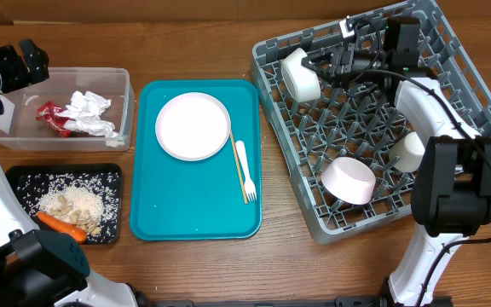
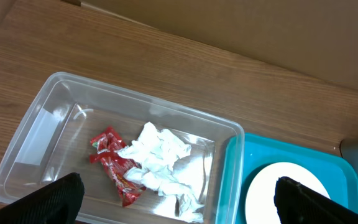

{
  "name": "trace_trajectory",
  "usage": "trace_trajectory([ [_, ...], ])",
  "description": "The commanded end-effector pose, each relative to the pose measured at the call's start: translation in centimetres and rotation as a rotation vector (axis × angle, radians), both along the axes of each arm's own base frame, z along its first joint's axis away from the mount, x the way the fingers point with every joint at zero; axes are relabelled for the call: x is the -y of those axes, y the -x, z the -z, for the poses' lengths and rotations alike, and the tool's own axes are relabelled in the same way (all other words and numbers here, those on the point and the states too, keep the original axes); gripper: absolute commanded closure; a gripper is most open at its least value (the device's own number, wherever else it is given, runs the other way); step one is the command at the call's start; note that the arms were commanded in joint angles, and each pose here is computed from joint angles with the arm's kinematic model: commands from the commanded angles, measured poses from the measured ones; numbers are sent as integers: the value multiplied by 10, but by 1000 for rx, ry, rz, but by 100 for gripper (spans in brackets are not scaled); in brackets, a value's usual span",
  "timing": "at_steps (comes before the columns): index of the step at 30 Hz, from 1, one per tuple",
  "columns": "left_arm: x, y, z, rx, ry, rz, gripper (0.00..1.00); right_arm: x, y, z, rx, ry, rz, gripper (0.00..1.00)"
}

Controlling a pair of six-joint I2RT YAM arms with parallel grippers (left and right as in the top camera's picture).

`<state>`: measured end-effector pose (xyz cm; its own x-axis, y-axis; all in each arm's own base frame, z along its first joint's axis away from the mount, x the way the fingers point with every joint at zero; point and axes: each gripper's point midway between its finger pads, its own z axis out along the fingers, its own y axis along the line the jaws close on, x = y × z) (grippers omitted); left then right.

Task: Sort waste into correct bins and load items into the dishwasher rack
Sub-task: 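Set the white bowl upside down in the rack's back-left area, release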

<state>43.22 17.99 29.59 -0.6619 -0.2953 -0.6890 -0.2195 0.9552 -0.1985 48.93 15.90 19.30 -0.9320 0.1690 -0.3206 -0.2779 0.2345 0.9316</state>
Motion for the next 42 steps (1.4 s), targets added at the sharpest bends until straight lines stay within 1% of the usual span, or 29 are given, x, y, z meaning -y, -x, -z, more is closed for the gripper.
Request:
trace_trajectory([
  [1,3,-1,-9,24,6,1,0,1,0,7,-22,2,13,96],
  [6,3,-1,-9,24,6,1,0,8,-2,33,-68,54,82,96],
  [8,3,-1,-9,24,6,1,0,8,-2,40,-62,55,91,96],
  [14,3,-1,-9,24,6,1,0,29,-6,36,-52,29,118,96],
  [18,3,-1,-9,24,6,1,0,40,-6,38,-75,24,135,96],
  [28,3,-1,-9,24,6,1,0,48,-5,45,-110,36,160,96],
  [34,3,-1,-9,24,6,1,0,68,-7,46,-105,38,192,92],
  [37,3,-1,-9,24,6,1,0,80,-9,46,-107,37,216,91],
  [39,3,-1,-9,24,6,1,0,85,-9,47,-104,40,224,86],
  [41,3,-1,-9,24,6,1,0,88,-8,49,-97,48,225,72],
  [42,3,-1,-9,24,6,1,0,90,-8,50,-96,53,228,62],
])
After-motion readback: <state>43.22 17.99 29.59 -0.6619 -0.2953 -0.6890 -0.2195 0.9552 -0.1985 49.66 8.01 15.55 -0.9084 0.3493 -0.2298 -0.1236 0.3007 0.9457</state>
